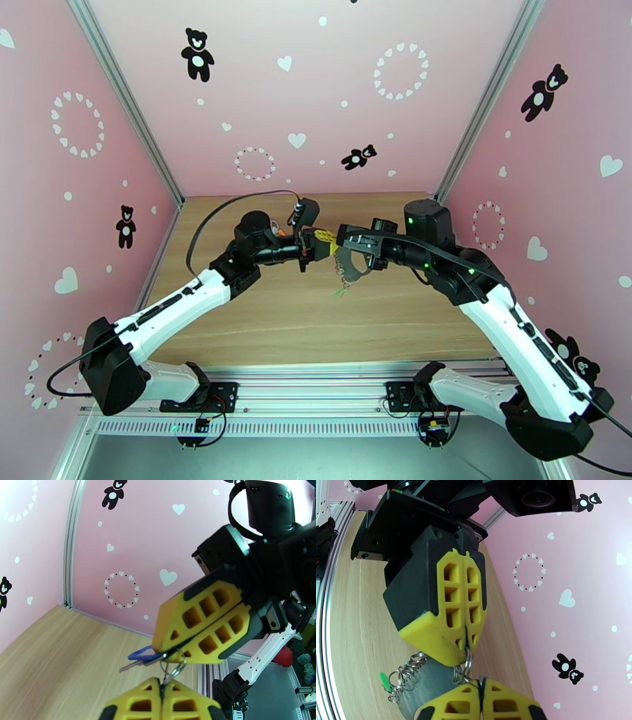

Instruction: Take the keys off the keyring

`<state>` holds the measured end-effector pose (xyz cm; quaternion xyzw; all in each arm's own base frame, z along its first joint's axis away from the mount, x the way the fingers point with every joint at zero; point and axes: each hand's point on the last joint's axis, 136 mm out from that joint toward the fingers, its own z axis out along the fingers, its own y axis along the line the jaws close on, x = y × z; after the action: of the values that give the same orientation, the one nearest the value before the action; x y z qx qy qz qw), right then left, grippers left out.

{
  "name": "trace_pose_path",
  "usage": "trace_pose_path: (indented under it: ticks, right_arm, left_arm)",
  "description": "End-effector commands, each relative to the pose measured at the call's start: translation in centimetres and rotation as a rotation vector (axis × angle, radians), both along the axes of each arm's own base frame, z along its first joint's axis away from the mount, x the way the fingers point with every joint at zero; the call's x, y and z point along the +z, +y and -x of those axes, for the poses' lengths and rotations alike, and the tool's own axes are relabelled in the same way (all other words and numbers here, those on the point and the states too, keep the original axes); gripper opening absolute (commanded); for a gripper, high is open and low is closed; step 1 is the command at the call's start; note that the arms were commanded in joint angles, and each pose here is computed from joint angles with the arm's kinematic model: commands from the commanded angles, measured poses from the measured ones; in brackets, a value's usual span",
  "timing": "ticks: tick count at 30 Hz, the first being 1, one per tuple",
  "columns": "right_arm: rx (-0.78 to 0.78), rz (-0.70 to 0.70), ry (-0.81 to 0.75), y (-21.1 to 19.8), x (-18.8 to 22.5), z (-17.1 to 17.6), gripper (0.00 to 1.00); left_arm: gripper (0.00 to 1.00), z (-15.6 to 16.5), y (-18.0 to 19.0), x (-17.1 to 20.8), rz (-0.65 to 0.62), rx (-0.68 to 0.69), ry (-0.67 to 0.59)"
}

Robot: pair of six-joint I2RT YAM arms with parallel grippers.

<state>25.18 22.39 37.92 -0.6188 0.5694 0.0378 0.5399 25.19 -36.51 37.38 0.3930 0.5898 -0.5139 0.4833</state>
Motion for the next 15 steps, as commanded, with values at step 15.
trace_pose_path:
  ticks: [15]
  right_arm:
    - [0.166, -0.047, 0.09, 1.6, 0.5, 3.7, 0.0]
  left_arm:
    - [0.31, 2.3, 1.0, 1.5, -0.1, -0.005, -0.255]
